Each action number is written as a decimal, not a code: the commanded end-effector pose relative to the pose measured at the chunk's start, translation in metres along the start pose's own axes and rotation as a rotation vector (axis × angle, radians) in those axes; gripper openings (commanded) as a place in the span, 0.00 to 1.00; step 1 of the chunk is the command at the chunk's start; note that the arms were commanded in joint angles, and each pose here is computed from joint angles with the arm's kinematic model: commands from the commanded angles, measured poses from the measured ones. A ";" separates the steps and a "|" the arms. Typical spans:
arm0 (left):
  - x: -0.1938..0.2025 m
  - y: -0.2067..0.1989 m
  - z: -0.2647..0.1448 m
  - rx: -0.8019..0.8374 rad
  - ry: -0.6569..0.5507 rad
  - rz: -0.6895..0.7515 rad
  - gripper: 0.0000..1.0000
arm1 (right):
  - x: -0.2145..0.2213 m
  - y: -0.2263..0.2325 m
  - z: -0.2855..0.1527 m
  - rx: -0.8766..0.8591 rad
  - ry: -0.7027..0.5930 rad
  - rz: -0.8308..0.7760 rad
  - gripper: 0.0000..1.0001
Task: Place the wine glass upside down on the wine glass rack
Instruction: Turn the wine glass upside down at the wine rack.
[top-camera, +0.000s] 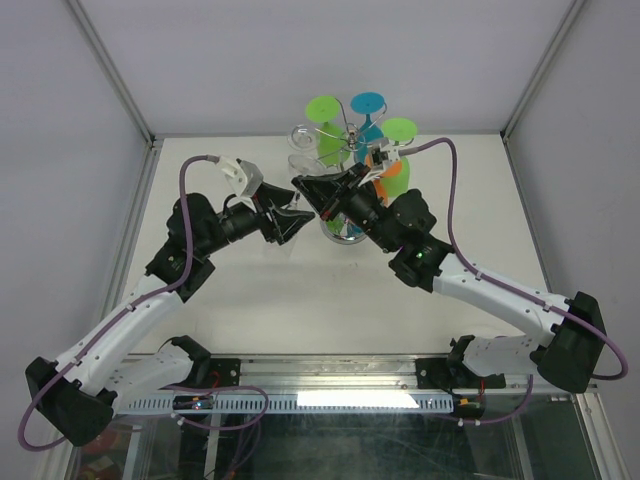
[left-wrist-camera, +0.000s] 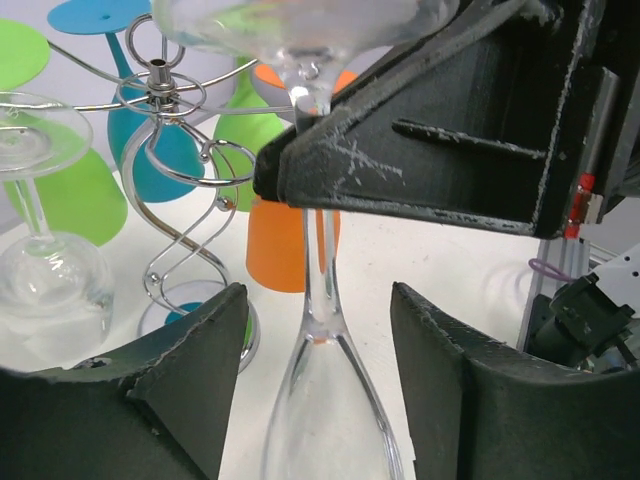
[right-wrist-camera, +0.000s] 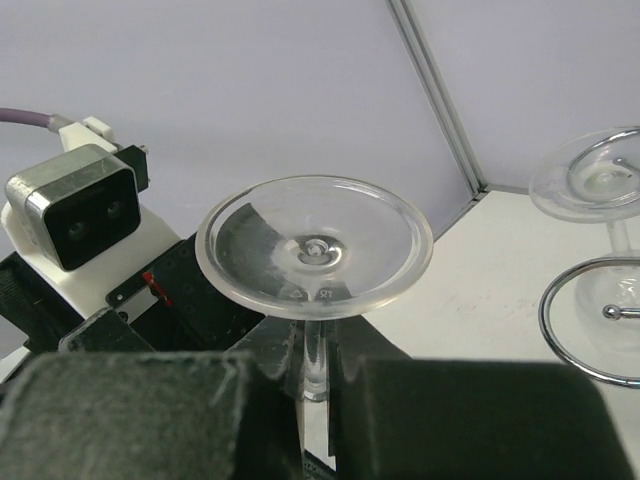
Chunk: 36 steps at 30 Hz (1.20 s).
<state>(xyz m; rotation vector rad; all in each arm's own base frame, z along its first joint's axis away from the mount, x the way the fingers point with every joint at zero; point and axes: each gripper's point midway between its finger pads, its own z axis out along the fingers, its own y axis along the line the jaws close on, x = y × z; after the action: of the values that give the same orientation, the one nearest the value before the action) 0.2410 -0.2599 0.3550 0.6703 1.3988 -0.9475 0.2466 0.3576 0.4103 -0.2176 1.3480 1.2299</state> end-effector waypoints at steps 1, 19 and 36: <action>-0.038 0.001 0.002 -0.014 -0.097 0.041 0.60 | -0.025 0.022 -0.005 -0.070 -0.064 0.012 0.00; -0.036 0.005 0.003 -0.032 -0.082 0.036 0.12 | -0.013 0.021 -0.003 -0.090 -0.029 -0.035 0.00; -0.030 0.010 0.007 -0.052 -0.047 0.016 0.00 | -0.009 0.019 -0.004 -0.092 -0.012 -0.089 0.00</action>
<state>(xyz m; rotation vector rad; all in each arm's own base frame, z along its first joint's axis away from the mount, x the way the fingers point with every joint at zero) 0.2480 -0.2614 0.3587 0.6494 1.4182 -0.9400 0.2430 0.3612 0.4032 -0.3083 1.3464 1.1878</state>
